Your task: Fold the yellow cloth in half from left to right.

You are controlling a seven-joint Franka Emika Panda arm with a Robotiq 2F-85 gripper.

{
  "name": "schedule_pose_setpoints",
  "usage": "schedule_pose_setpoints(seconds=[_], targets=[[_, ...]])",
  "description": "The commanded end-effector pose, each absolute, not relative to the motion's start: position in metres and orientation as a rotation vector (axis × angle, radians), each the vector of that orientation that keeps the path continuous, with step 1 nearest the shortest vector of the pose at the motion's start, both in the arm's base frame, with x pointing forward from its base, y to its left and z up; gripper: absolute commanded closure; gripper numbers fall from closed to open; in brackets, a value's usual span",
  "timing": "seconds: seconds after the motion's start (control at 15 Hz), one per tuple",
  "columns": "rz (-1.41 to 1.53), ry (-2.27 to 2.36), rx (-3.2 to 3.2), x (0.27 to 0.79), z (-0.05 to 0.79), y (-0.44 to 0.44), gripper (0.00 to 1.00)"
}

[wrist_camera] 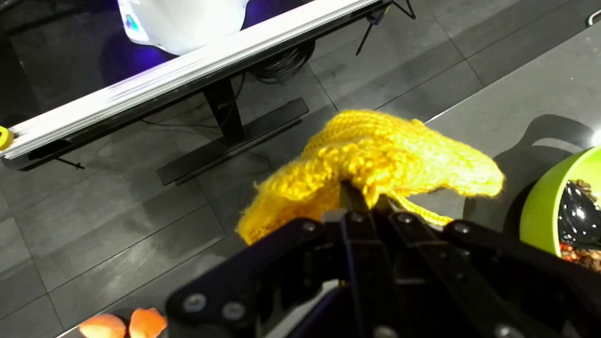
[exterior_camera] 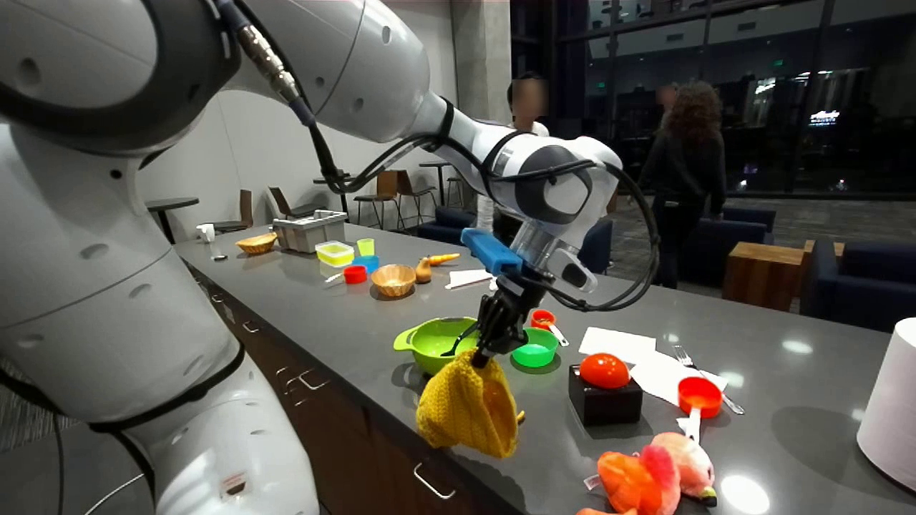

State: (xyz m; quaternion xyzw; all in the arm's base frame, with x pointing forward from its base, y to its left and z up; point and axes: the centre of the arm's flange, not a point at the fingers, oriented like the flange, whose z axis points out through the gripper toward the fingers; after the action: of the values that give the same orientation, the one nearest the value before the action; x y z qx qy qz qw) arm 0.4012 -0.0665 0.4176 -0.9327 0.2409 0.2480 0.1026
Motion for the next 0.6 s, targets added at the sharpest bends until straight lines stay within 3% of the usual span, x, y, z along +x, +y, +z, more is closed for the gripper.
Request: schedule_pose_setpoints(seconds=[0.0, 0.53], targets=[[0.705, 0.741, -2.713, 0.420, 0.412, -0.100, 0.99], [0.731, 0.941, -2.620, 0.463, 0.385, -0.147, 0.99]])
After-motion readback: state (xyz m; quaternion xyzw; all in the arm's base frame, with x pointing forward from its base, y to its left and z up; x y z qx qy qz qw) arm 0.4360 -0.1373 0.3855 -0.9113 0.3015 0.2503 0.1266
